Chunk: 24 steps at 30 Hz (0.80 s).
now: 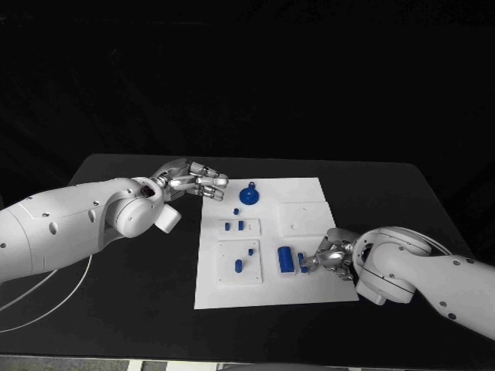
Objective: Assemble the parts on the task board
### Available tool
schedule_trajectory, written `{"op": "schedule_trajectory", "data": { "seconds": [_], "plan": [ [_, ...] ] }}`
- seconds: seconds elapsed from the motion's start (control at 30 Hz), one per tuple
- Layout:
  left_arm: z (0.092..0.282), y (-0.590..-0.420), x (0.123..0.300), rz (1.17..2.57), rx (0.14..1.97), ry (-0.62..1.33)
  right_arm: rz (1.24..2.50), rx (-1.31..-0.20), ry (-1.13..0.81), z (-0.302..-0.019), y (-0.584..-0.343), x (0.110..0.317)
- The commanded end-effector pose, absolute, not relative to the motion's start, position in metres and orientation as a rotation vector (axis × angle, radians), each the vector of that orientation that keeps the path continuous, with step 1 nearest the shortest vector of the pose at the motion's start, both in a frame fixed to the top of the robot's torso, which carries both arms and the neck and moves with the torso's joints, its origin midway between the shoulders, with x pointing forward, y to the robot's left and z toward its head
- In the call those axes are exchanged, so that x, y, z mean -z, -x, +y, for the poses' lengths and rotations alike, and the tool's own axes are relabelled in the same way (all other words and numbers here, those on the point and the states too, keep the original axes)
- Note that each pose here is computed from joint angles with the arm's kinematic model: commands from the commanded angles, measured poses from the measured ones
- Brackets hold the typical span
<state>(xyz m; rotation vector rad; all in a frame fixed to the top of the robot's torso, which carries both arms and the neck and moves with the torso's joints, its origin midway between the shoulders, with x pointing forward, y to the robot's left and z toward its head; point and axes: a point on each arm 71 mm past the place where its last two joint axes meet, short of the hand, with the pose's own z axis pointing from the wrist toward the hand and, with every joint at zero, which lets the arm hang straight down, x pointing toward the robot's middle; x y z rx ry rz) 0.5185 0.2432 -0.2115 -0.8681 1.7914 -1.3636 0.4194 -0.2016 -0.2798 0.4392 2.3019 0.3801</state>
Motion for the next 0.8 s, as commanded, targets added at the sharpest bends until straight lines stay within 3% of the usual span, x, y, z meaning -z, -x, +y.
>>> {"op": "schedule_trajectory", "data": {
  "seconds": [0.03, 0.8],
  "plan": [
    [0.2414, -0.5185, 0.2109, 1.796, 1.387, 0.869, 2.311, -0.373, -0.412, -0.202, -0.4184, 0.28],
    [0.2422, -0.5197, 0.2113, 1.795, 1.378, 0.869, 2.319, -0.359, -0.361, -0.2055, -0.4196, 0.2807]
  ]
}}
